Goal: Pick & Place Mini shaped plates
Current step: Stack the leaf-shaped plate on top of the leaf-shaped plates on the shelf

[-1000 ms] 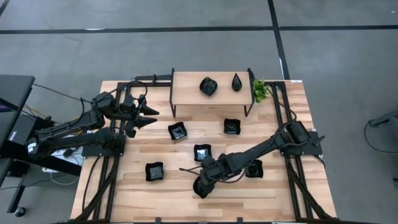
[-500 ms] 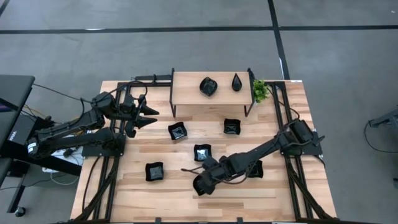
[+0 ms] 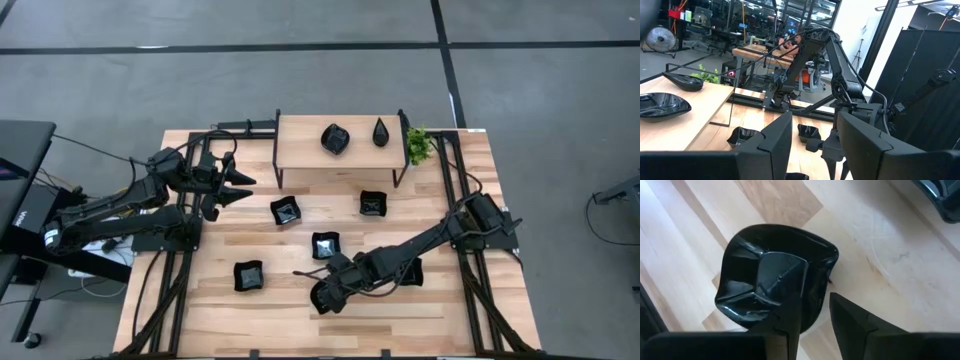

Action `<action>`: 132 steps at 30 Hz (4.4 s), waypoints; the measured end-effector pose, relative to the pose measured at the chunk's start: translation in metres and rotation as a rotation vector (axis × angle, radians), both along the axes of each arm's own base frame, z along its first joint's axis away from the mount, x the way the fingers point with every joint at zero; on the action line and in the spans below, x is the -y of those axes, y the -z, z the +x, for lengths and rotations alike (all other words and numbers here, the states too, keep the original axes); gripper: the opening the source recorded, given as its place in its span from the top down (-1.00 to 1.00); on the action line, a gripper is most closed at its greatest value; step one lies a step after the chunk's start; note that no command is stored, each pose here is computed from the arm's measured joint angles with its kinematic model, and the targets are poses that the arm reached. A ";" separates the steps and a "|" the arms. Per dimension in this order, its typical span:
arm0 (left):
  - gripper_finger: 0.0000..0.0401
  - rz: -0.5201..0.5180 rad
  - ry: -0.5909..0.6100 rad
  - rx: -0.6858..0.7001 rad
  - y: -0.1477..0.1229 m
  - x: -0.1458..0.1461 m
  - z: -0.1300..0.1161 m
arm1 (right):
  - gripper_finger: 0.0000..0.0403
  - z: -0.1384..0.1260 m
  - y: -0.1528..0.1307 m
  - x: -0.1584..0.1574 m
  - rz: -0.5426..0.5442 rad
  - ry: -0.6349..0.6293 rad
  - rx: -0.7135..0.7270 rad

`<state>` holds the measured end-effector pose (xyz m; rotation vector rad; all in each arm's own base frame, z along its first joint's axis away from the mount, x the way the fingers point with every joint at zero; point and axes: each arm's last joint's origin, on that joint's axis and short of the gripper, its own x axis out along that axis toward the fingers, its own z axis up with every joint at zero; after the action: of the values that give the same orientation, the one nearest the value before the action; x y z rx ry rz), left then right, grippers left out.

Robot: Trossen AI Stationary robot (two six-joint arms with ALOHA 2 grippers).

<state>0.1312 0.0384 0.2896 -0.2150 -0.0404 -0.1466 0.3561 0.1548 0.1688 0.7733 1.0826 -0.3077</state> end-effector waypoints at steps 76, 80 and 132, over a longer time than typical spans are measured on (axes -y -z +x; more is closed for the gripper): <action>0.21 0.009 -0.001 0.008 -0.001 0.000 0.000 | 0.52 0.002 0.006 -0.027 0.123 0.067 0.059; 0.21 0.010 -0.001 0.008 -0.001 0.000 0.000 | 0.54 0.002 0.006 -0.027 0.129 0.076 0.057; 0.21 0.037 -0.002 0.032 -0.003 0.000 0.000 | 0.70 0.010 0.017 -0.025 0.125 0.155 0.089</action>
<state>0.1311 0.0383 0.2924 -0.1752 -0.0693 -0.1485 0.3658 0.1800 0.1516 0.9766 0.9665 -0.3356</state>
